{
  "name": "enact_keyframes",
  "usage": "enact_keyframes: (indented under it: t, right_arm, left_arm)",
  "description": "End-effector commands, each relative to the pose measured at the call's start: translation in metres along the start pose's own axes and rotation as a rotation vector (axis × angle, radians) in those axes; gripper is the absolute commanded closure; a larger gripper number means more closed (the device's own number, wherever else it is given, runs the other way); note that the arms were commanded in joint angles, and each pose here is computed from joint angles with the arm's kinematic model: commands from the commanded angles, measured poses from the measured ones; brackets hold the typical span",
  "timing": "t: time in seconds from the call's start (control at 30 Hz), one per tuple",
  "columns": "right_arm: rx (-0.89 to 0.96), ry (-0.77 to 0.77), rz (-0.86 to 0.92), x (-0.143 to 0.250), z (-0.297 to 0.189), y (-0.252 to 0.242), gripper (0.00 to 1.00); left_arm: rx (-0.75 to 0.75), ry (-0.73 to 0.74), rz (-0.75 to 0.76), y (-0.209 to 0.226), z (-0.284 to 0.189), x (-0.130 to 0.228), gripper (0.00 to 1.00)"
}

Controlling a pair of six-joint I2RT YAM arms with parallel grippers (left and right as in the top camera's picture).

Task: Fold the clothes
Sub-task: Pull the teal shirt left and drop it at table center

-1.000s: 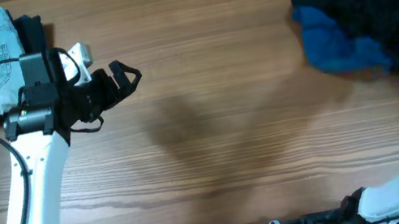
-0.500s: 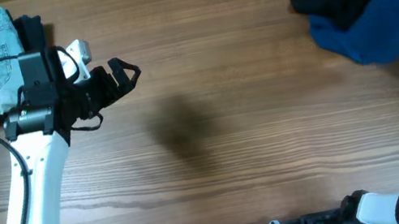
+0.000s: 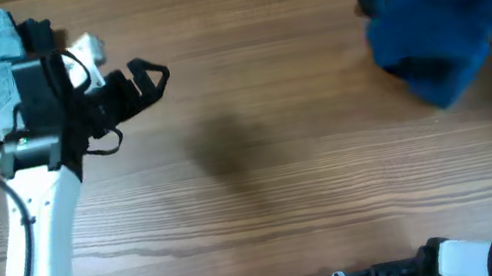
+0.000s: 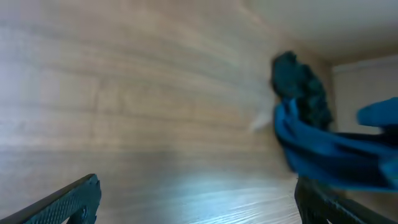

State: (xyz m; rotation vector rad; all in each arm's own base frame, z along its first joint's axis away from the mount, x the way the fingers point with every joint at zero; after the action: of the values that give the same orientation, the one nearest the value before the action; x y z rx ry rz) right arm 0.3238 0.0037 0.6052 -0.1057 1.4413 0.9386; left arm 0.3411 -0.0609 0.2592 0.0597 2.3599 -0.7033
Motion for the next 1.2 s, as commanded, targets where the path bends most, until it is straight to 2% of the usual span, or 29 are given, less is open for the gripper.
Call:
enact_keyframes:
  t: [0.0, 0.3, 0.47, 0.67, 0.8, 1.0, 1.03, 1.07, 1.1, 1.13, 1.17]
  right_arm:
    - [-0.121, 0.099, 0.037, 0.028, 0.031, 0.024, 0.96]
    - [-0.02, 0.449, 0.222, 0.181, 0.148, -0.023, 0.96]
    - [-0.025, 0.571, 0.262, 0.263, 0.198, -0.025, 0.96]
    - [-0.073, 0.696, 0.278, 0.354, 0.234, -0.001, 0.96]
    - [-0.089, 0.749, 0.261, 0.392, 0.24, 0.028, 0.96]
    - [-0.124, 0.761, 0.227, 0.413, 0.242, 0.069, 0.96]
    - [-0.131, 0.771, 0.227, 0.417, 0.24, 0.075, 0.81]
    - [-0.131, 0.777, 0.227, 0.418, 0.239, 0.076, 0.47]
    - [-0.12, 0.78, 0.227, 0.419, 0.239, 0.075, 0.09]
    - [-0.087, 0.774, 0.225, 0.417, 0.239, 0.068, 0.01]
    - [-0.06, 0.766, 0.222, 0.414, 0.239, 0.062, 0.0]
  left_arm:
    - [0.046, -0.134, 0.084, -0.033, -0.042, -0.03, 0.0]
    - [-0.107, -0.248, 0.115, -0.039, -0.088, -0.032, 0.01]
    - [-0.152, -0.287, 0.122, -0.04, -0.101, -0.032, 0.0]
    - [-0.203, -0.272, 0.105, -0.033, -0.101, -0.029, 0.01]
    - [-0.208, -0.275, 0.105, -0.032, -0.102, -0.029, 0.0]
    - [-0.208, -0.276, 0.105, -0.032, -0.102, -0.029, 0.01]
    - [-0.208, -0.276, 0.105, -0.032, -0.102, -0.029, 0.01]
    - [-0.212, -0.276, 0.104, -0.032, -0.102, -0.029, 0.01]
    - [-0.215, -0.277, 0.104, -0.031, -0.102, -0.029, 0.0]
    - [-0.215, -0.276, 0.103, -0.031, -0.102, -0.029, 0.01]
    - [-0.216, -0.275, 0.103, -0.031, -0.102, -0.029, 0.01]
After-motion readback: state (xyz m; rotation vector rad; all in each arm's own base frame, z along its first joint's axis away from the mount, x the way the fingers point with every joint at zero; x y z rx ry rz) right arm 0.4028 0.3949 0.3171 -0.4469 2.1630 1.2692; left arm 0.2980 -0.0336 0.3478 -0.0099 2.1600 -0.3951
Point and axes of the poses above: each gripper's point midway between its finger pads, its own z axis out along the fingers, its own y axis along the line the jaws close on, x = y × z, the point moved 5 cm from there along -z, back along the fingers, and after that the axes turned 15 degrees about z, right-handed, at the moved point
